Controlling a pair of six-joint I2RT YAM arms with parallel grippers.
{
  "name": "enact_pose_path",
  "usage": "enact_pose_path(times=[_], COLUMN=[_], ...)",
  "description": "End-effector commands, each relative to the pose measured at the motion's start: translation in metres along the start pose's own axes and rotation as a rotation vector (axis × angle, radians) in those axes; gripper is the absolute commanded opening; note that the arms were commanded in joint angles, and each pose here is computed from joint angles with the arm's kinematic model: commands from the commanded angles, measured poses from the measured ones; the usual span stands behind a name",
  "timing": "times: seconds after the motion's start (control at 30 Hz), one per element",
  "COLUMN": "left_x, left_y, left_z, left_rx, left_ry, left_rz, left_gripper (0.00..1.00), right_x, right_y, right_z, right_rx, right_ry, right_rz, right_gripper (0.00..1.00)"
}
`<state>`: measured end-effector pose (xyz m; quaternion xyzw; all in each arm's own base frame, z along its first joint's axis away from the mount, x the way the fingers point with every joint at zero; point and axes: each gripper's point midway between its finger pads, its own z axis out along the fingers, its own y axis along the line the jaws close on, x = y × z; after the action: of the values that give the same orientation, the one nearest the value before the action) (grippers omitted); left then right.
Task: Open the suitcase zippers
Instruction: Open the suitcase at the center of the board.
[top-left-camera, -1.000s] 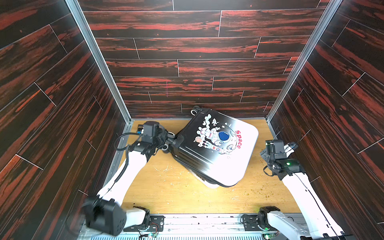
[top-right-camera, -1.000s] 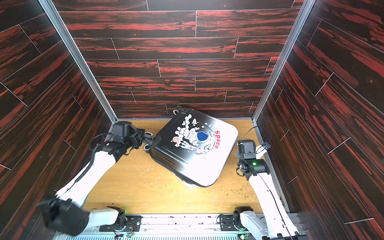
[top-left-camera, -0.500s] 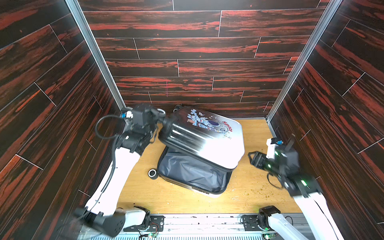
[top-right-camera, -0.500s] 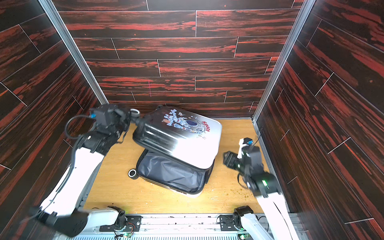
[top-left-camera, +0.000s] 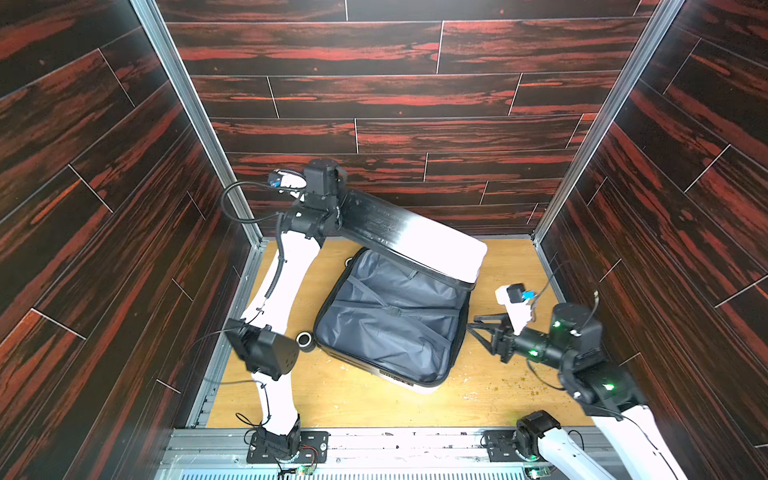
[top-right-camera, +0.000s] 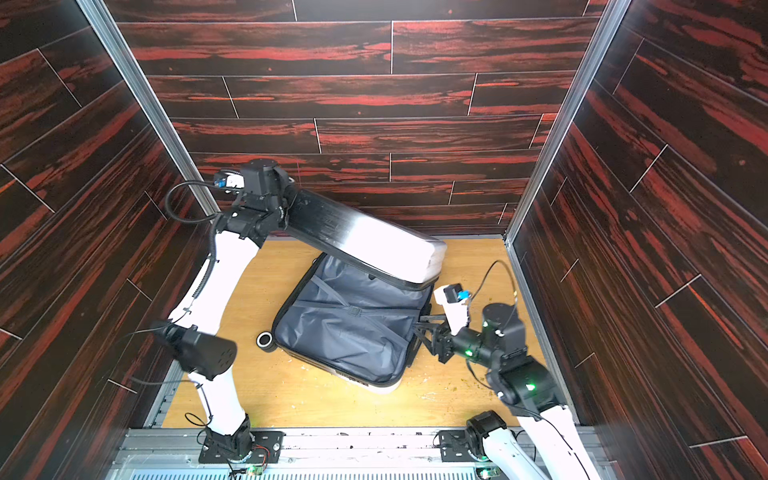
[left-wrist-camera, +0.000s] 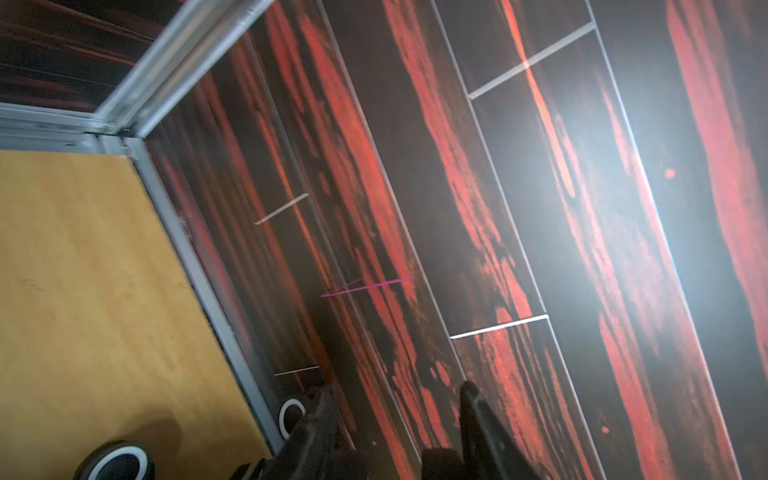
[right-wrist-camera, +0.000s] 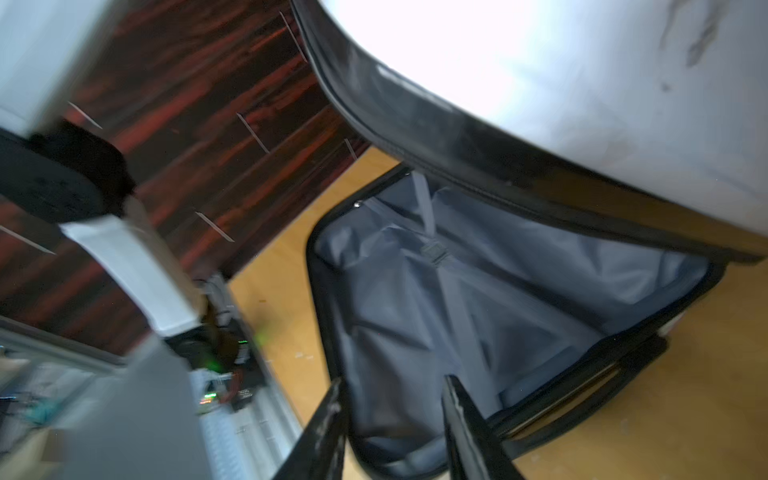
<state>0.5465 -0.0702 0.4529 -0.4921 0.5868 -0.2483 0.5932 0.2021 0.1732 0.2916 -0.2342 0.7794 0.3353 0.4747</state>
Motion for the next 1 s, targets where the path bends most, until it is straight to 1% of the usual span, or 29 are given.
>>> enact_pose_path(times=[0.0, 0.03, 0.07, 0.1, 0.2, 0.27, 0.37, 0.4, 0.43, 0.47, 0.5, 0.53, 0.6, 0.67, 0.73, 0.83, 0.9, 0.97], left_x=[-0.026, -0.028, -0.031, -0.036, -0.051, -0.057, -0.067, -0.071, -0.073, -0.075, -0.078, -0.079, -0.084, -0.090, -0.096, -0.103, -0.111, -0.111], left_y=[-0.034, -0.034, -0.033, -0.032, -0.021, -0.014, -0.002, 0.001, 0.002, 0.003, 0.007, 0.010, 0.017, 0.026, 0.031, 0.027, 0.029, 0.033], left_z=[-0.001, 0.000, 0.001, 0.002, 0.007, 0.011, 0.018, 0.021, 0.026, 0.031, 0.036, 0.039, 0.043, 0.040, 0.034, 0.023, 0.014, 0.005], left_rx=[0.085, 0.088, 0.087, 0.086, 0.067, 0.062, 0.056, 0.053, 0.055, 0.056, 0.040, 0.019, -0.021, -0.058, -0.077, -0.081, -0.114, -0.150], left_ry=[-0.111, -0.118, -0.128, -0.139, -0.156, -0.163, -0.186, -0.197, -0.199, -0.198, -0.194, -0.179, -0.150, -0.147, -0.145, -0.155, -0.159, -0.123], left_rz=[-0.028, -0.028, -0.026, -0.027, -0.039, -0.040, -0.029, -0.017, 0.003, 0.018, 0.033, 0.054, 0.106, 0.135, 0.170, 0.265, 0.326, 0.390], left_gripper=[0.00, 0.00, 0.00, 0.00, 0.00, 0.00, 0.00, 0.10, 0.36, 0.59, 0.87, 1.00, 1.00, 1.00, 1.00, 1.00, 1.00, 1.00], right_x=[-0.037, -0.048, -0.059, -0.070, -0.108, -0.140, -0.186, -0.198, -0.210, -0.219, -0.225, -0.230, -0.239, -0.247, -0.254, -0.260, -0.265, -0.272], right_y=[-0.065, -0.088, -0.103, -0.120, -0.158, -0.172, -0.197, -0.206, -0.214, -0.222, -0.232, -0.240, -0.256, -0.263, -0.266, -0.270, -0.275, -0.286], right_z=[0.021, 0.026, 0.031, 0.042, 0.079, 0.095, 0.122, 0.133, 0.141, 0.146, 0.154, 0.159, 0.174, 0.189, 0.197, 0.207, 0.216, 0.224], right_rx=[0.303, 0.408, 0.472, 0.503, 0.481, 0.458, 0.411, 0.385, 0.358, 0.351, 0.354, 0.354, 0.322, 0.273, 0.252, 0.220, 0.205, 0.210], right_ry=[-0.218, -0.275, -0.314, -0.337, -0.375, -0.457, -0.516, -0.521, -0.528, -0.532, -0.527, -0.526, -0.502, -0.477, -0.479, -0.474, -0.478, -0.484], right_rz=[-0.142, -0.158, -0.168, -0.154, -0.084, -0.101, -0.115, -0.114, -0.108, -0.098, -0.087, -0.077, -0.021, 0.019, 0.030, 0.055, 0.080, 0.114], right_gripper=[0.39, 0.40, 0.39, 0.39, 0.38, 0.38, 0.38, 0.38, 0.38, 0.38, 0.39, 0.40, 0.44, 0.46, 0.47, 0.48, 0.50, 0.51])
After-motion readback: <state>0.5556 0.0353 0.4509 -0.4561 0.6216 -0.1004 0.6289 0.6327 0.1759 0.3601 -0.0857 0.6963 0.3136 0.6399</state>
